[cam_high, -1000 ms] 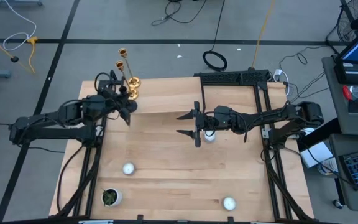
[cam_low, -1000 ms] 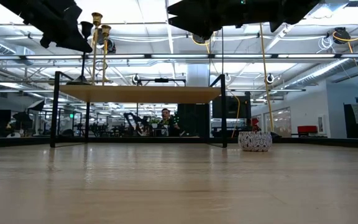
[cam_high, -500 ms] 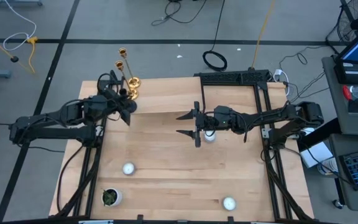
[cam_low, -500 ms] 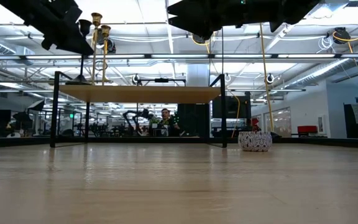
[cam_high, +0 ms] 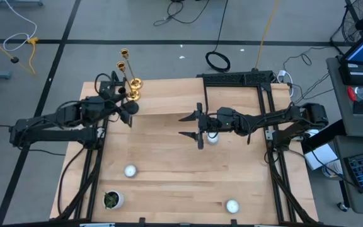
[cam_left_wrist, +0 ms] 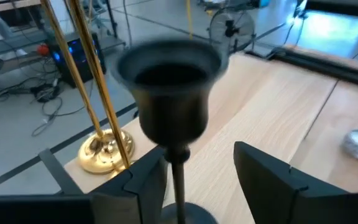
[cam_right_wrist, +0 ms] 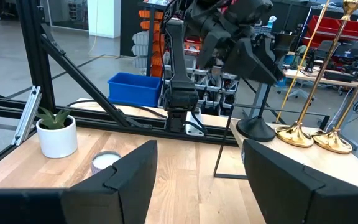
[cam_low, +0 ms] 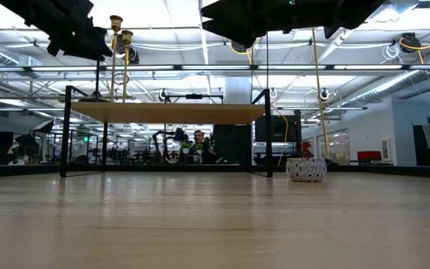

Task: Pick & Place candle stick holders
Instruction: Put the black candle holder on the shelf

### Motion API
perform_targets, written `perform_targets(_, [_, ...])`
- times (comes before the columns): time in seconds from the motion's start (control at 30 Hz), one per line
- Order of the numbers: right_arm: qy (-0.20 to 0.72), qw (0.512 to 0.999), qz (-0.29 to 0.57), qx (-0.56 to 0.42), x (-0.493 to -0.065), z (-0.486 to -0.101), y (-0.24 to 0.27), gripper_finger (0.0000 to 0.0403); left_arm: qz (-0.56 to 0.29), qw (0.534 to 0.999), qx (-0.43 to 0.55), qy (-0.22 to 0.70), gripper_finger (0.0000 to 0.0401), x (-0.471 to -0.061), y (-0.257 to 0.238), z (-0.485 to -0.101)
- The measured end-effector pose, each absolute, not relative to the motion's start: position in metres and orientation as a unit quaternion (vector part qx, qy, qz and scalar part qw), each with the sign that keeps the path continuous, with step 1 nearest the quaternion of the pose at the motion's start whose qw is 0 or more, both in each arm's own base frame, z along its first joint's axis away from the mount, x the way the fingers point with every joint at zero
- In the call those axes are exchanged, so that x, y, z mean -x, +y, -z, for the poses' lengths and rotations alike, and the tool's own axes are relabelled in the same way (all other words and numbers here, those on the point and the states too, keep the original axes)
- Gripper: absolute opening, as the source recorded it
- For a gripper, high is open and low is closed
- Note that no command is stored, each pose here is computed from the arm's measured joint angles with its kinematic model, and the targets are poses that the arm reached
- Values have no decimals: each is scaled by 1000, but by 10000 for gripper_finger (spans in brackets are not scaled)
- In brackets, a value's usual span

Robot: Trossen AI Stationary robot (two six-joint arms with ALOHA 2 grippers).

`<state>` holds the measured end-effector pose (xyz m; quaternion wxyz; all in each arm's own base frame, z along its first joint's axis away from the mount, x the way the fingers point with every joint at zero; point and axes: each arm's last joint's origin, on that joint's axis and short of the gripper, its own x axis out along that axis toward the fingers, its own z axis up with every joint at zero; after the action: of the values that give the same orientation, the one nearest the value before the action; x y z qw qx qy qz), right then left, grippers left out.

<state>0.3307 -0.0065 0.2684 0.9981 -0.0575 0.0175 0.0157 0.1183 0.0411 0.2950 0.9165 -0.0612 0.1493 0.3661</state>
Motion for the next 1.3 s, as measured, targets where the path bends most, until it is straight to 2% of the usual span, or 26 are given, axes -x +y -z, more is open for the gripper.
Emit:
perform_targets(0.3, [17, 998, -16, 58, -331, -268, -7, 233, -273, 940, 110, 173, 187, -110, 33, -298])
perform_targets(0.57, [17, 998, -16, 58, -331, -268, -6, 233, -344, 917, 88, 181, 186, -107, 37, -296])
perform_targets(0.8, [17, 998, -16, 58, -331, -268, -6, 233, -351, 915, 83, 183, 183, -107, 37, -296])
perform_targets(0.93, [17, 998, -16, 58, -331, -268, -7, 233, -358, 911, 79, 188, 144, -109, 38, -295])
perform_targets(1.17, [17, 998, -16, 58, -331, -268, -7, 233, -357, 914, 72, 180, 22, -112, 39, -297])
perform_targets(1.23, [17, 998, -16, 58, -331, -268, -6, 233, -357, 915, 74, 172, 8, -112, 39, -298])
perform_targets(1.3, [17, 998, -16, 58, -331, -268, -7, 233, -357, 917, 79, 161, 13, -113, 39, -300])
